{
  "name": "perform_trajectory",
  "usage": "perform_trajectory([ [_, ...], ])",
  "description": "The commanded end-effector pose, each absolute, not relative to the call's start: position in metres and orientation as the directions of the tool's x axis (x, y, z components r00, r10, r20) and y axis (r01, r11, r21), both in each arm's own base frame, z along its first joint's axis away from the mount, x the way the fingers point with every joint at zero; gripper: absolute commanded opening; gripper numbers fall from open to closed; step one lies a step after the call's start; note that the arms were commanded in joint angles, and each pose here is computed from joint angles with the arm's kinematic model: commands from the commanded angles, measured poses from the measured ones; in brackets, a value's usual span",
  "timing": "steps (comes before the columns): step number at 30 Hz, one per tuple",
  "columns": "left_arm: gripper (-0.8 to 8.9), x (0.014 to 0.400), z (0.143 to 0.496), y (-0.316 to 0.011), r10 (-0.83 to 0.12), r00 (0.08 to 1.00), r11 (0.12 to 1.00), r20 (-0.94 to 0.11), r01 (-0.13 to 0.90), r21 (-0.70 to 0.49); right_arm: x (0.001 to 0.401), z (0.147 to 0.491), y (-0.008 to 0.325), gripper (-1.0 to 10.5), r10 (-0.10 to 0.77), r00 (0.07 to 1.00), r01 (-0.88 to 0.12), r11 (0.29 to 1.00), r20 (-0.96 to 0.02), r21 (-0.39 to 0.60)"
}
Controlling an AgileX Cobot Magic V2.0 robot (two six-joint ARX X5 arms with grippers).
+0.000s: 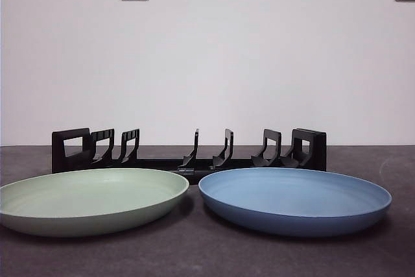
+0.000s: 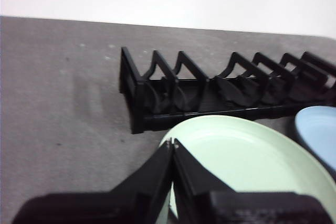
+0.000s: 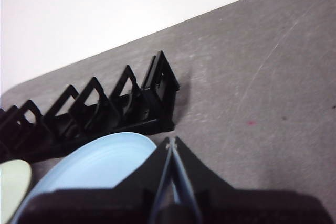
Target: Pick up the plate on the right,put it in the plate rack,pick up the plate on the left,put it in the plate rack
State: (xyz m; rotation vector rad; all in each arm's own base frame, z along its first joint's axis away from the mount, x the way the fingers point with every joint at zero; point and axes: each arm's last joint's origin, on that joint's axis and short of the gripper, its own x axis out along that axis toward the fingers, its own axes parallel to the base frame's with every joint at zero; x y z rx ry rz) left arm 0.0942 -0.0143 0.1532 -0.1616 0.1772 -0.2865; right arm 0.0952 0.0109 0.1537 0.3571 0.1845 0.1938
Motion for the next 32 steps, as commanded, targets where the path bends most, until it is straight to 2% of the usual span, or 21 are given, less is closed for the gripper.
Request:
perform_trajectory([
  [1, -0.07, 0.094, 0.156, -0.014, -0.296, 0.945, 0.931, -0.140, 0.253, -0.265, 0.096, 0.158, 0.011, -0.1, 0.222, 0.963, -0.139, 0.896, -0.153, 0.422],
  [8, -0.06, 0.095, 0.186, -0.014, -0.296, 0.944, 0.925, -0.145, 0.245, -0.292, 0.105, 0.179, 0.011, -0.1, 0.218, 0.947, -0.100, 0.898, -0.237, 0.428],
  [14, -0.07, 0.108, 0.212, -0.016, -0.304, 0.929, 0.925, -0.209, 0.235, -0.300, 0.124, 0.200, 0.013, -0.1, 0.220, 0.919, -0.075, 0.912, -0.328, 0.403],
  [21, -0.04, 0.138, 0.231, -0.022, -0.422, 0.846, 0.883, -0.325, 0.304, -0.356, 0.151, 0.215, 0.017, -0.1, 0.301, 0.843, -0.133, 0.920, -0.446, 0.370],
  [24, 0.00, 0.160, 0.236, -0.027, -0.532, 0.756, 0.827, -0.383, 0.367, -0.425, 0.168, 0.216, 0.019, 0.0, 0.324, 0.759, -0.129, 0.925, -0.565, 0.356],
  [26, 0.01, 0.173, 0.237, -0.030, -0.575, 0.709, 0.801, -0.408, 0.385, -0.459, 0.179, 0.214, 0.022, 0.0, 0.386, 0.688, -0.179, 0.911, -0.615, 0.371],
  [27, 0.11, 0.178, 0.237, -0.032, -0.589, 0.693, 0.792, -0.416, 0.392, -0.469, 0.183, 0.213, 0.023, 0.0, 0.413, 0.660, -0.200, 0.902, -0.627, 0.383],
  [28, 0.87, 0.183, 0.238, -0.034, -0.595, 0.683, 0.788, -0.423, 0.394, -0.472, 0.189, 0.213, 0.024, 0.4, 0.438, 0.635, -0.217, 0.892, -0.637, 0.397],
  [29, 1.93, 0.186, 0.239, -0.035, -0.598, 0.677, 0.787, -0.429, 0.395, -0.475, 0.194, 0.212, 0.025, 1.3, 0.451, 0.617, -0.219, 0.885, -0.644, 0.410],
  [30, 2.59, 0.189, 0.240, -0.037, -0.602, 0.672, 0.785, -0.432, 0.397, -0.476, 0.199, 0.211, 0.026, 2.1, 0.451, 0.605, -0.209, 0.885, -0.657, 0.415],
  [32, 2.61, 0.194, 0.245, -0.039, -0.610, 0.667, 0.780, -0.428, 0.408, -0.475, 0.208, 0.209, 0.026, 2.2, 0.449, 0.583, -0.197, 0.886, -0.676, 0.419],
])
